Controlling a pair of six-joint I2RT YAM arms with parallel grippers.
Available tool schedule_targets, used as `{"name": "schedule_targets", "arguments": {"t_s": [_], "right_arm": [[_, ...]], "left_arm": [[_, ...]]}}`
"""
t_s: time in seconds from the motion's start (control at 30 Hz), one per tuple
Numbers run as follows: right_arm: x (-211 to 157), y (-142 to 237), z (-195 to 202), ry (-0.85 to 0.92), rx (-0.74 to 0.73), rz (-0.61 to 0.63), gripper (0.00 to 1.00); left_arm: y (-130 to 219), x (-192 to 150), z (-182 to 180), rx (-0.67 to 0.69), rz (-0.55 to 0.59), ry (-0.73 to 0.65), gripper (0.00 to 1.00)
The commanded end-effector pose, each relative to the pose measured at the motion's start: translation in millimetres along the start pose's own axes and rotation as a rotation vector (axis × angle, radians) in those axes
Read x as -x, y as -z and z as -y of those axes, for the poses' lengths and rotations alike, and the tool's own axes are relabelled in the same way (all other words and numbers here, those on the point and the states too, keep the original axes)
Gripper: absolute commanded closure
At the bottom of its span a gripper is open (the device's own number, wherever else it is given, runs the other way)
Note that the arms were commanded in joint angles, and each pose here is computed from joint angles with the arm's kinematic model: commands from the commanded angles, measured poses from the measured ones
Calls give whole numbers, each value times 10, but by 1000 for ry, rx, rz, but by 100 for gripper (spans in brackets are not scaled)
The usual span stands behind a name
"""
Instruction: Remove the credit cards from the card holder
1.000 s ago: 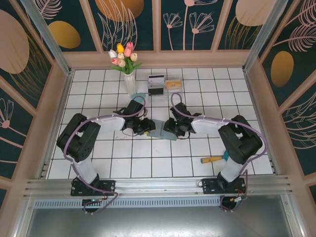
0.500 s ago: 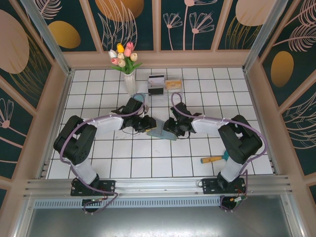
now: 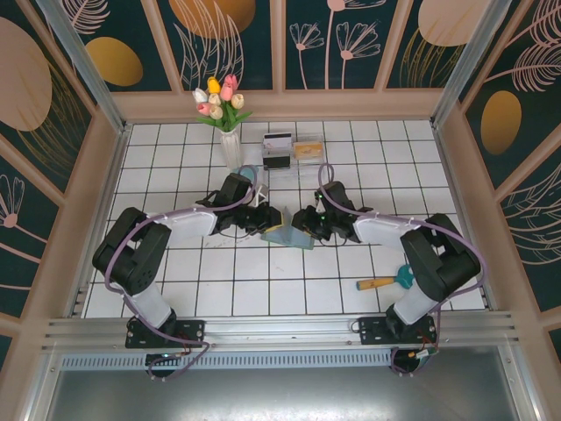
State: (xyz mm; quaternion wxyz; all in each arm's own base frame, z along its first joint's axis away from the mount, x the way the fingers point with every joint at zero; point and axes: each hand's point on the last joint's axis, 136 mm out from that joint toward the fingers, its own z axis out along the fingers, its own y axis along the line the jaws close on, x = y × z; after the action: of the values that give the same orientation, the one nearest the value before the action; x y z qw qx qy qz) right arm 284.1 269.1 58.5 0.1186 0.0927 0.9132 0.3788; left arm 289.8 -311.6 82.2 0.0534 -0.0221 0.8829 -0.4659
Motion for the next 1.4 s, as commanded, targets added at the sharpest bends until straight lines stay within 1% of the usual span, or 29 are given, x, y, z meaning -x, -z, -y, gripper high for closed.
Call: {"name": "schedule_targets", "arguments": {"t_s": [0.0, 0.2, 0.4, 0.53, 0.67, 0.93, 1.2, 1.3, 1.37], "right_arm": [[14, 79, -262, 17, 149, -8, 61], [13, 109, -309, 14, 207, -10, 58], [15, 96, -327, 22, 218, -14, 55], [39, 88, -313, 21, 203, -5, 54], [88, 42, -231, 14, 143, 3, 53], [111, -12, -153, 7, 93, -2, 53], [120, -11, 2, -2, 11, 14, 59], [130, -2, 103, -6, -43, 25, 65], [140, -14, 171, -5, -85, 24, 70]], "left_arm": [[-71, -49, -5, -27, -27, -2, 84], [-114, -72, -75, -22, -39, 11, 86], [-124, -85, -95, -22, -43, 11, 85], [-133, -87, -109, -20, -44, 12, 83], [-138, -90, -132, -14, -46, 13, 81], [-150, -104, -165, -5, -50, 18, 80], [-131, -87, -219, 37, -36, 8, 80], [-116, -73, -221, 46, -29, 4, 80], [-101, -52, -258, 77, -17, -7, 80]]}}
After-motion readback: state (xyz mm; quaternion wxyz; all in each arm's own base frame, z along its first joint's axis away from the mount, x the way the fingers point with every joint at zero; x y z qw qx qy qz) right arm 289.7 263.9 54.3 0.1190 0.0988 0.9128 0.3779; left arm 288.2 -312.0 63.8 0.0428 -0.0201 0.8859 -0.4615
